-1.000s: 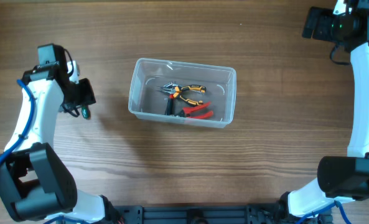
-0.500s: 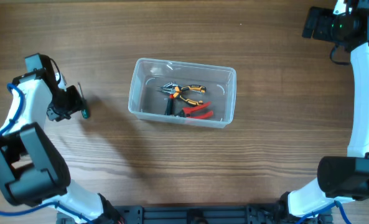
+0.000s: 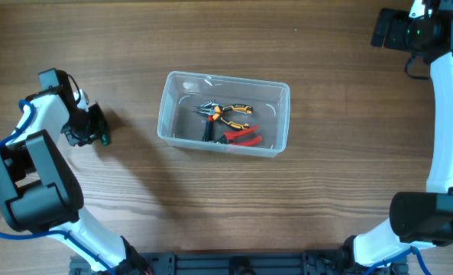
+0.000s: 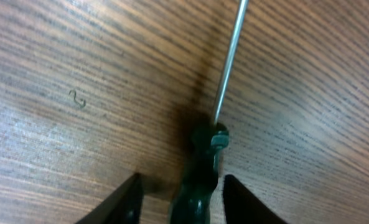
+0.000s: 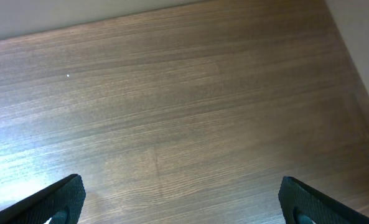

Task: Pack container
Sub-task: 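Move the left gripper to the green screwdriver and grasp it, then carry the green screwdriver into the container and release it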

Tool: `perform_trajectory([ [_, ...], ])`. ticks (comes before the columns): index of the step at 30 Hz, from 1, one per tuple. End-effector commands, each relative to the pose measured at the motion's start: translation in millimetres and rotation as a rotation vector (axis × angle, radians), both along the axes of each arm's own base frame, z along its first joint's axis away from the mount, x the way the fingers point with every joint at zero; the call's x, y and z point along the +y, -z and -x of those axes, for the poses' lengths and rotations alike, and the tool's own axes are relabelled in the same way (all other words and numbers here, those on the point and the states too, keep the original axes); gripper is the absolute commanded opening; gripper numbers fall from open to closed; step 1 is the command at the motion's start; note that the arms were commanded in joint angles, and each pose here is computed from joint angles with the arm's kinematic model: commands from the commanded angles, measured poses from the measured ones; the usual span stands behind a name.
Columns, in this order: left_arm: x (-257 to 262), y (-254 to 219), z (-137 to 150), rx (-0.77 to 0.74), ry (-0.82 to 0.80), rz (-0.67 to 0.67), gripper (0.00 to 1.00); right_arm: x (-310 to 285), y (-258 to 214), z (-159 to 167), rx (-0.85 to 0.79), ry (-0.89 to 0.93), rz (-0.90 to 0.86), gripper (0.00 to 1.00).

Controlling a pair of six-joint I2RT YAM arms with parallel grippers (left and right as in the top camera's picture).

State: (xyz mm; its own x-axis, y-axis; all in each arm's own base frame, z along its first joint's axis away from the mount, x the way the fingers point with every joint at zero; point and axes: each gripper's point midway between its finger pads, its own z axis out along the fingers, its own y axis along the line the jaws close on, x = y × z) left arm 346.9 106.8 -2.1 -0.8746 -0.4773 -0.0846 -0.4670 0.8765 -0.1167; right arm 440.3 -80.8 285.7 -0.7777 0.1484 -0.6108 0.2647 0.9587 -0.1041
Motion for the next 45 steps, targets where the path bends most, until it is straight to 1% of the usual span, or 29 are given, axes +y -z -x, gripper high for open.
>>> perform_trajectory([
  [1,-5.0,9.0,1.9,0.012,0.002,0.033,0.27,0.3,-5.5,-0.1,-0.019,0.015,-0.004,1.0],
  [3,-5.4,9.2,2.7,0.015,0.002,0.035,0.17,0.3,-5.5,-0.1,-0.019,0.015,-0.004,1.0],
  [4,-6.0,9.3,4.4,0.022,0.002,0.037,0.04,0.3,-5.5,-0.1,-0.019,0.015,-0.004,1.0],
  [8,-5.1,6.1,2.1,0.012,0.002,0.033,0.04,0.3,-5.5,-0.1,-0.019,0.015,-0.004,1.0],
  [12,-0.4,-20.3,-10.9,-0.049,0.003,0.011,0.04,0.3,-5.5,-0.1,-0.019,0.015,-0.004,1.0],
  [17,7.9,-95.9,-38.0,-0.227,0.007,-0.045,0.04,0.3,-5.5,-0.1,-0.019,0.015,-0.004,1.0],
  [21,-4.9,-157.8,-52.0,-0.405,0.041,-0.023,0.04,0.3,-5.5,-0.1,-0.019,0.015,-0.004,1.0],
  [23,-20.7,-185.2,-54.6,-0.487,0.08,-0.007,0.04,0.3,-5.5,-0.1,-0.019,0.015,-0.004,1.0],
  [25,-40.3,-204.9,-54.1,-0.536,0.129,-0.008,0.04,0.3,-5.5,-0.1,-0.019,0.015,-0.004,1.0],
  [27,-65.9,-217.7,-54.3,-0.569,0.196,-0.003,0.04,0.3,-5.5,-0.1,-0.019,0.015,-0.004,1.0],
  [29,-98.7,-223.7,-53.7,-0.584,0.295,0.007,0.04,0.3,-5.5,-0.1,-0.019,0.015,-0.004,1.0],
  [32,-156.9,-221.9,-49.2,-0.575,0.436,0.052,0.04,0.3,-5.5,-0.1,-0.019,0.015,-0.004,1.0],
  [36,-232.6,-218.4,-29.1,-0.553,0.627,0.102,0.04,0.3,-5.5,-0.1,-0.019,0.015,-0.004,1.0],
  [38,-252.3,-215.0,-19.5,-0.536,0.683,0.077,0.04,0.3,-5.5,-0.1,-0.019,0.015,-0.004,1.0],
  [41,-270.7,-199.8,-2.5,-0.467,0.751,-0.015,0.04,0.3,-5.5,-0.1,-0.019,0.015,-0.004,1.0],
  [45,-292.4,-175.6,11.2,-0.392,0.833,-0.033,0.04,0.3,-5.5,-0.1,-0.019,0.015,-0.004,1.0],
])
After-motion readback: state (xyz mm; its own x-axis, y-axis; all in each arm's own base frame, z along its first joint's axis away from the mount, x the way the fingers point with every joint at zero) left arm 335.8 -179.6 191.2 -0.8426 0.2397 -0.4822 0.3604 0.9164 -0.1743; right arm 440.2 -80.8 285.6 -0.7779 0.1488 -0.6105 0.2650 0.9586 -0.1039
